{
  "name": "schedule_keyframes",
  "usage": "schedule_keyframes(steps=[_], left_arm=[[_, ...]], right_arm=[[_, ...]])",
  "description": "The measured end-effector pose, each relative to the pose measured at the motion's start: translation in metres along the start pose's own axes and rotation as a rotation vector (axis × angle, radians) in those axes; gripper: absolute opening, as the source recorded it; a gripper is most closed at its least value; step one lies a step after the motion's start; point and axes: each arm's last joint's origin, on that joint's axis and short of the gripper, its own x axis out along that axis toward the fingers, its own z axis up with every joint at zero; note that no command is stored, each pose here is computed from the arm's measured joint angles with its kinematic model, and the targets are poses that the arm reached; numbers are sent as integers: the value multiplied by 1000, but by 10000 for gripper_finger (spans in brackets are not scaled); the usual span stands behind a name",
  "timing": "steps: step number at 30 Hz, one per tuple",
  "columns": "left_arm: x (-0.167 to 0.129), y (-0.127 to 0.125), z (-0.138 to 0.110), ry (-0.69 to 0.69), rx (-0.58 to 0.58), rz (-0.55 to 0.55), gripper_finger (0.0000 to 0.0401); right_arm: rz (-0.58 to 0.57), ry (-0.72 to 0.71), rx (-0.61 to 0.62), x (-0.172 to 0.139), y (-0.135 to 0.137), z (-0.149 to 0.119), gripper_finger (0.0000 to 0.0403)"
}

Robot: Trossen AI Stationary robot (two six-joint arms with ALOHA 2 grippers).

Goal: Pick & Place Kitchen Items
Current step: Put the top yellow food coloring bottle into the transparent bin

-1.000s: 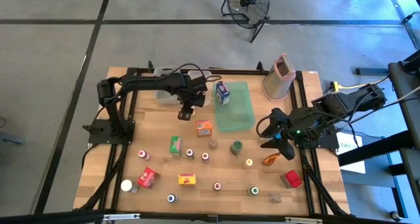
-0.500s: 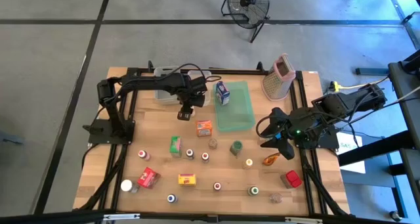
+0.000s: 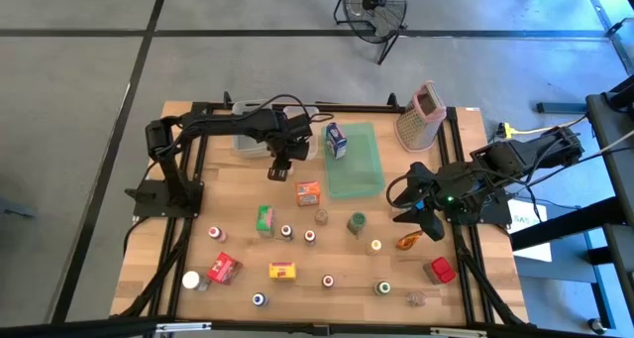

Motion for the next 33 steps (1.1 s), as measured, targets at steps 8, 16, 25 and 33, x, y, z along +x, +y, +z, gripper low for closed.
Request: schedule_keyframes(steps=[8, 16, 25, 33], left_arm=[[-1, -1, -2, 19, -43, -10, 118], [-20, -7, -5, 99, -90, -44, 118], [-81, -16, 0, 32, -84, 15, 118], [-150, 7, 3, -85, -20, 196, 118]], right_arm=[[-9, -7, 0, 0, 0, 0, 218], [-6, -12, 1, 0, 0, 1, 218], [-17, -22, -10, 0, 0, 1, 218], [-23, -51, -27, 0, 0, 3, 218]])
